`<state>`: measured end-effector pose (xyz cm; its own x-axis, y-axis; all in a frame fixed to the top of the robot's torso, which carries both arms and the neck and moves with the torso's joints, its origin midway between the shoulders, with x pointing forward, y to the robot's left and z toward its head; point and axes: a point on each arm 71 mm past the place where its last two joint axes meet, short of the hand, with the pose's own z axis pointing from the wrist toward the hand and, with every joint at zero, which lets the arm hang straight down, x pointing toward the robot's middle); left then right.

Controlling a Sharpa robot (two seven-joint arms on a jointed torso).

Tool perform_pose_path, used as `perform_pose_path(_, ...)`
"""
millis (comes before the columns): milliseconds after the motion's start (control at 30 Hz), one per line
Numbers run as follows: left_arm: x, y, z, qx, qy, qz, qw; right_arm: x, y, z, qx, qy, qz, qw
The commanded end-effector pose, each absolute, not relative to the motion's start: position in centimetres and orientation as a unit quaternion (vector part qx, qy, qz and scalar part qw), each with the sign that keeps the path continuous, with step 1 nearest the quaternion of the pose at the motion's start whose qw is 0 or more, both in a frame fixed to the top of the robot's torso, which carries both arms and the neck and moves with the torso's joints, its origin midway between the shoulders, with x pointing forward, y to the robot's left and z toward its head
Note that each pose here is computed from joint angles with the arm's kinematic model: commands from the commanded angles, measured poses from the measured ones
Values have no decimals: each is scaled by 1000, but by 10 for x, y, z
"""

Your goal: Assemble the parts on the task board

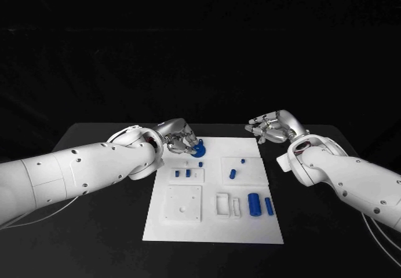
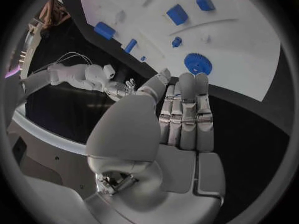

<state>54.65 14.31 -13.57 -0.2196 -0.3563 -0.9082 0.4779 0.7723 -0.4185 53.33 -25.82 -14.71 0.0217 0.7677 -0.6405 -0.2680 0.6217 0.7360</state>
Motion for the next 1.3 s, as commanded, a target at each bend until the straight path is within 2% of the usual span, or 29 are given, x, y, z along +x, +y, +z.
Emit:
perform_pose_path(33,545,132,-136,106,686,-336,637,533,-257,-146,211,580,390,684)
perform_pose_path(667,549,114,-158,150,728,-303,596,533,-253,-147,221,579,415,666)
perform_pose_path(1300,549,112,-166,166,743,-291,580,534,-251,-148,230,577,438,649)
